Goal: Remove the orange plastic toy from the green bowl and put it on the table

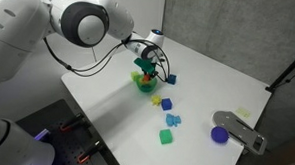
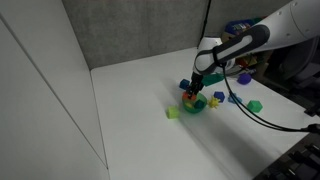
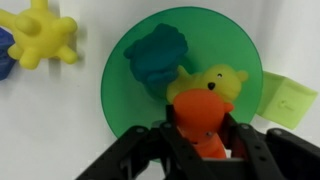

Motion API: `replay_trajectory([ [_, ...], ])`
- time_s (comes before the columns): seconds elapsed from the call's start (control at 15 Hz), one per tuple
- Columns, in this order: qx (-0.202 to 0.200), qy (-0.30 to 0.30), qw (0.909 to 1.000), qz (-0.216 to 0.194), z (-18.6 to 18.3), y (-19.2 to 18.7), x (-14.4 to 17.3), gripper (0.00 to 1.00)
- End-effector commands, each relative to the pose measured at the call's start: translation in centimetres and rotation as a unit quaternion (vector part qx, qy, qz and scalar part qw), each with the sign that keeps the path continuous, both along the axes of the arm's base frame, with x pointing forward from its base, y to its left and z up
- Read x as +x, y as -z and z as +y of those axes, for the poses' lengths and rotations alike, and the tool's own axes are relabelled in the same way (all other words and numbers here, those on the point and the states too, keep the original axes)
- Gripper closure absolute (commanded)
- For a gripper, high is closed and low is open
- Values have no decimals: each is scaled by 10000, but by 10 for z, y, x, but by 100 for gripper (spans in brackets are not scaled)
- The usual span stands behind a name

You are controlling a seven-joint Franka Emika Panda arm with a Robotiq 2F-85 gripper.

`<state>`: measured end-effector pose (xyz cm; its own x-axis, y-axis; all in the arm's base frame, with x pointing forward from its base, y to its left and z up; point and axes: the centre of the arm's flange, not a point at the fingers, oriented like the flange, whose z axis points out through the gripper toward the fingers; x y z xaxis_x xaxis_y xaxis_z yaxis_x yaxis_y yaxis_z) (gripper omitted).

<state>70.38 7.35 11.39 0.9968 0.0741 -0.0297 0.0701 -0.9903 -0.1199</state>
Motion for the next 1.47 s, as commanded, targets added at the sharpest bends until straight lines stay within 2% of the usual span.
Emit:
replay_trajectory([
  [0.0, 119, 67, 9999, 47, -10, -41, 4, 82],
  [0.27, -2, 250, 9997, 67, -41, -71, 11, 82],
  [0.8, -530, 730, 9946, 506, -148, -91, -5, 82],
  [0.93, -590, 787, 9934, 597, -167, -92, -11, 31],
  [1.07, -644, 822, 9924, 650, -178, -93, -14, 26],
  [1.27, -583, 836, 9921, 727, -180, -100, -16, 2],
  [1.4, -525, 796, 9927, 735, -176, -113, -18, 0],
])
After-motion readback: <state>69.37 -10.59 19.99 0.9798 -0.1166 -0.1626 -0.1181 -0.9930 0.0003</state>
